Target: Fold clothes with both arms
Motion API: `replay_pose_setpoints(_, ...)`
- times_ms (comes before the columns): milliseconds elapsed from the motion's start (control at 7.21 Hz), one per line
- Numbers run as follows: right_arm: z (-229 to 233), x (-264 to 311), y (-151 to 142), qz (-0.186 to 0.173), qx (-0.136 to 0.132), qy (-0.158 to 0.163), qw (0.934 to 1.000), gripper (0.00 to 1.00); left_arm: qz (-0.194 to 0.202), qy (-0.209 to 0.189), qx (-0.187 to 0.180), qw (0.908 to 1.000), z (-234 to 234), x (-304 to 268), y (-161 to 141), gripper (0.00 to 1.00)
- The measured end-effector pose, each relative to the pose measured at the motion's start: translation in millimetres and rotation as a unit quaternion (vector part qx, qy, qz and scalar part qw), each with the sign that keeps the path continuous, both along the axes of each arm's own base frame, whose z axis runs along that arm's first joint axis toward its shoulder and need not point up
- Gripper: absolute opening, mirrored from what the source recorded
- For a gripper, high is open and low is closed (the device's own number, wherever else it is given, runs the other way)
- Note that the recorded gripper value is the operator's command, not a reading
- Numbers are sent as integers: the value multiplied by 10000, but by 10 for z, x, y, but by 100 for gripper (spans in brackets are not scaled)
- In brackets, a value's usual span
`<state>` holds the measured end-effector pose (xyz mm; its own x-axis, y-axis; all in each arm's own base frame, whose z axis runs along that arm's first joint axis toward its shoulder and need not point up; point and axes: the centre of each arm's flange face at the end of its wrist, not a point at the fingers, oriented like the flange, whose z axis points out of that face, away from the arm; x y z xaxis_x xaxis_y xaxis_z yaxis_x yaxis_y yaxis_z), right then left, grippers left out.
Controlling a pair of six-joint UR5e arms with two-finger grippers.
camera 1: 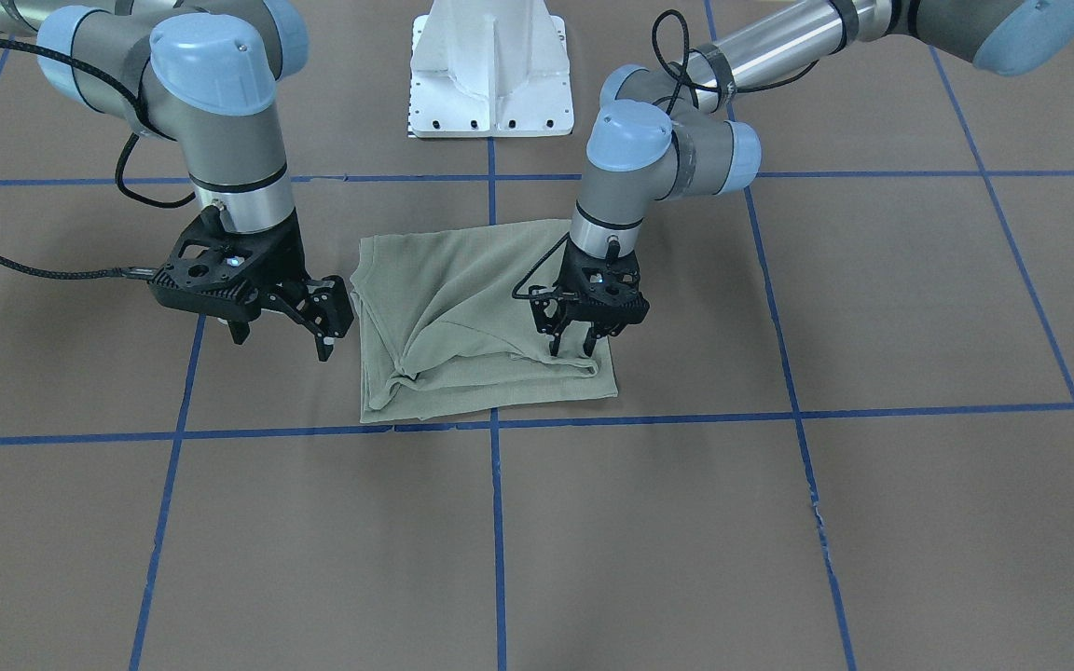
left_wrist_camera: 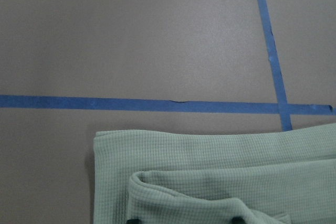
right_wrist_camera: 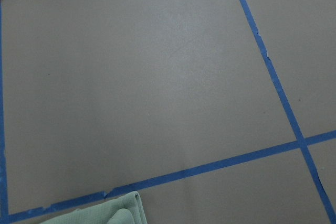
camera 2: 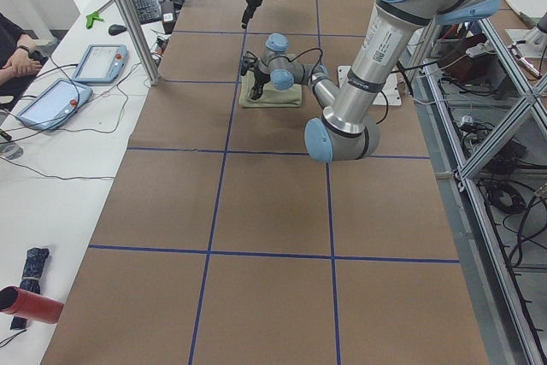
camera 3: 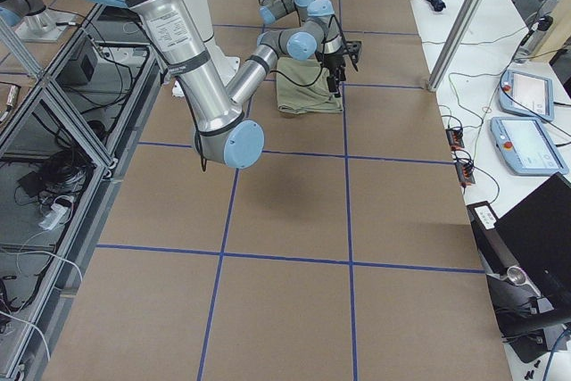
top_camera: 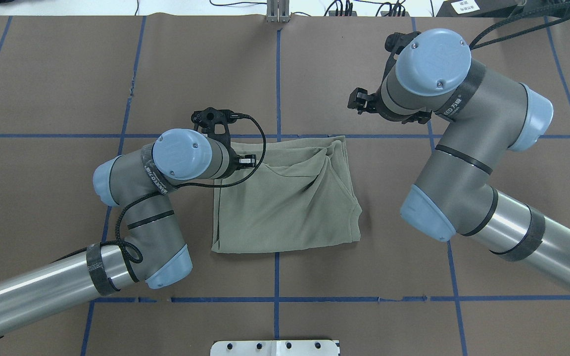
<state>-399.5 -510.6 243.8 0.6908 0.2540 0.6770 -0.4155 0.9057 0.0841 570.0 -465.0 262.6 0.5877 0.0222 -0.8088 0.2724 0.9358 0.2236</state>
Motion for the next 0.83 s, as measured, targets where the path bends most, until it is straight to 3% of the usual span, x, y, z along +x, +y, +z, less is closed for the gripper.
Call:
replay_pose_setpoints(555,3,-13,14,-1,11,10,10000,100,-75,-107,107,9999,50,-24,-28,0)
replay_pose_setpoints(832,4,-31,28,-13,13,13,10000,100,-1,-255,361,9990,102,-160,-147,0)
